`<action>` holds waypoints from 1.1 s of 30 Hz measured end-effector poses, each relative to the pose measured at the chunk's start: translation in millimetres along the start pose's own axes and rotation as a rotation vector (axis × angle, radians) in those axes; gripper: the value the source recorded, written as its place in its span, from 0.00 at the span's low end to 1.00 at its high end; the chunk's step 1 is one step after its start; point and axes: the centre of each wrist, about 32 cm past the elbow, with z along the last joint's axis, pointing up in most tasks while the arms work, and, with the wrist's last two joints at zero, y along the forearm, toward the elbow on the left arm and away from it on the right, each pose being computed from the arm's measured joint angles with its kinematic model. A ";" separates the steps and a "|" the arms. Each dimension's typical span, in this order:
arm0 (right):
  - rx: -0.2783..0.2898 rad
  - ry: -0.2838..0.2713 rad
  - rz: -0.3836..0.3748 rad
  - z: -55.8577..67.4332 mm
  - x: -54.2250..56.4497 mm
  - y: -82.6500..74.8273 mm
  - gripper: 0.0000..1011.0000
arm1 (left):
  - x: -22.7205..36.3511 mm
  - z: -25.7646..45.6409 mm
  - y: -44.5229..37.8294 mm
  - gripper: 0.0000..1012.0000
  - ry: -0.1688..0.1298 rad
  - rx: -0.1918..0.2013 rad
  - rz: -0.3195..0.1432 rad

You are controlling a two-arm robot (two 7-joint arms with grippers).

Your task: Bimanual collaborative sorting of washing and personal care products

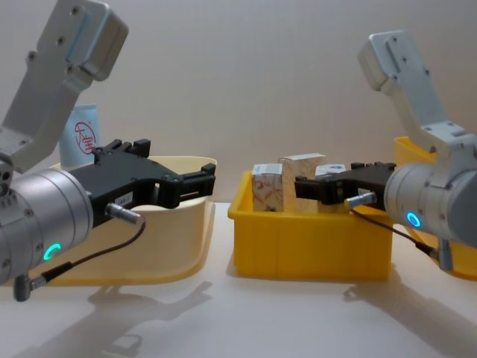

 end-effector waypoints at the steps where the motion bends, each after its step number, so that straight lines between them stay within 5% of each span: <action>1: -0.003 -0.001 -0.005 0.0 -0.2 0.5 0.95 | 0.0 0.0 0.0 0.99 0.000 0.000 0.000; 19: -0.017 -0.007 -0.028 0.2 -0.9 3.5 0.45 | 0.0 0.0 0.0 0.99 0.000 0.000 0.000; 33: 0.079 0.001 -0.030 0.5 2.9 -0.2 0.39 | 0.0 0.0 0.0 0.99 0.000 0.000 0.000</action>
